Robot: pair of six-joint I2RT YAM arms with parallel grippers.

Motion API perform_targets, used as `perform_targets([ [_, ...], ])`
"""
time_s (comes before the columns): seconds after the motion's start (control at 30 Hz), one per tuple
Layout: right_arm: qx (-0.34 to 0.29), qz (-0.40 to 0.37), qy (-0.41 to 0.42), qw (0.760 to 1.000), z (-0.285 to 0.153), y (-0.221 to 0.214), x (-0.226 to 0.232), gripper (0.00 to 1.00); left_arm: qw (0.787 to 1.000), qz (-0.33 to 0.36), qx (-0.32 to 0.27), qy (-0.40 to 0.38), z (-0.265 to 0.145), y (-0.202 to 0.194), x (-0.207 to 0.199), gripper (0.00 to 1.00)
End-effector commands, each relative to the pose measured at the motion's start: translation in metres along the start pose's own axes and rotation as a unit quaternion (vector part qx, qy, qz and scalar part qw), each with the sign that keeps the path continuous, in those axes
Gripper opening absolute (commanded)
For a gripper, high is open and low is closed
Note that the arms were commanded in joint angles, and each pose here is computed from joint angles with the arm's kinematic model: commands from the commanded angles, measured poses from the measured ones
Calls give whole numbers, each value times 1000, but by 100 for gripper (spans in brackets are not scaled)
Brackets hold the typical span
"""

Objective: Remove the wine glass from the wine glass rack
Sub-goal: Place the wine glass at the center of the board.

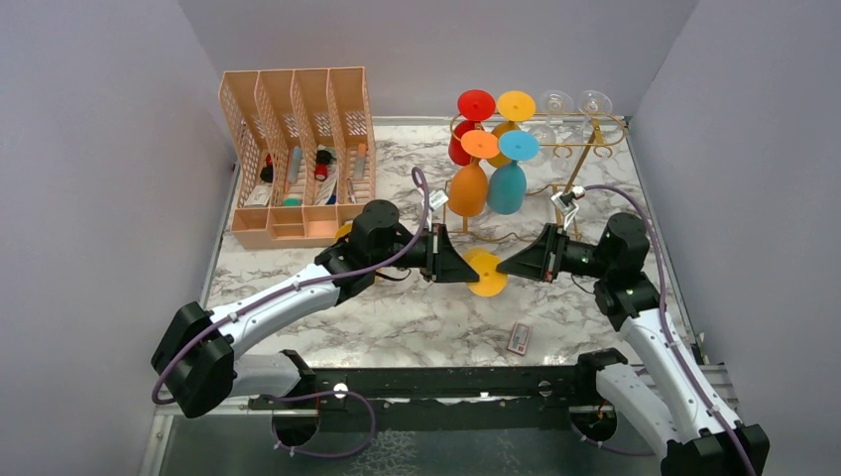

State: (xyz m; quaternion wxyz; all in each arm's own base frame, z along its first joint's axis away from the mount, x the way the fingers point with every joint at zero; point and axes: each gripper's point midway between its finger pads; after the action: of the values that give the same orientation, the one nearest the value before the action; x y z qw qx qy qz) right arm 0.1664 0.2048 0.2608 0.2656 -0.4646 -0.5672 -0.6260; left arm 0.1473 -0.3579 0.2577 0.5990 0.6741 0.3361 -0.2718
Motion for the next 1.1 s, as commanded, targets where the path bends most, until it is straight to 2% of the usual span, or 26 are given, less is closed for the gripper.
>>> perform_targets([
  [0.0,30,-43,38,998,2,-11,15,16,999,48,-9,-20,-2,14,-21,0],
  [0.1,34,-58,38,997,3,-18,14,36,998,69,2,2,-7,13,-19,0],
  [0.17,34,-61,32,997,5,-22,11,43,996,87,6,13,-11,13,-19,0],
  [0.27,46,-72,34,996,10,-31,11,46,995,102,7,19,-17,12,-21,0],
  [0.4,30,-92,39,995,20,-33,17,45,993,111,11,22,-23,10,-24,0],
  [0.57,30,-116,52,991,42,-38,31,32,992,121,10,26,-28,8,-26,0],
  [0.73,37,-127,45,990,54,-45,23,20,991,134,12,27,-32,10,-31,0],
  [1.07,34,-130,60,989,51,-51,22,22,988,145,12,55,-44,5,-27,0],
])
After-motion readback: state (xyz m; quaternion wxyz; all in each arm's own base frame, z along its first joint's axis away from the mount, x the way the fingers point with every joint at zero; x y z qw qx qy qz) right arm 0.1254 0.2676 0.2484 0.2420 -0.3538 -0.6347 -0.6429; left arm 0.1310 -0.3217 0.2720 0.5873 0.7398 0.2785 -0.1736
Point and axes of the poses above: each gripper's point midway between its finger pads, its own z axis out along the fingers, its own x axis along the line the jaws close on, y = z × x, and after that the axes turned 6 degrees about z, right-handed
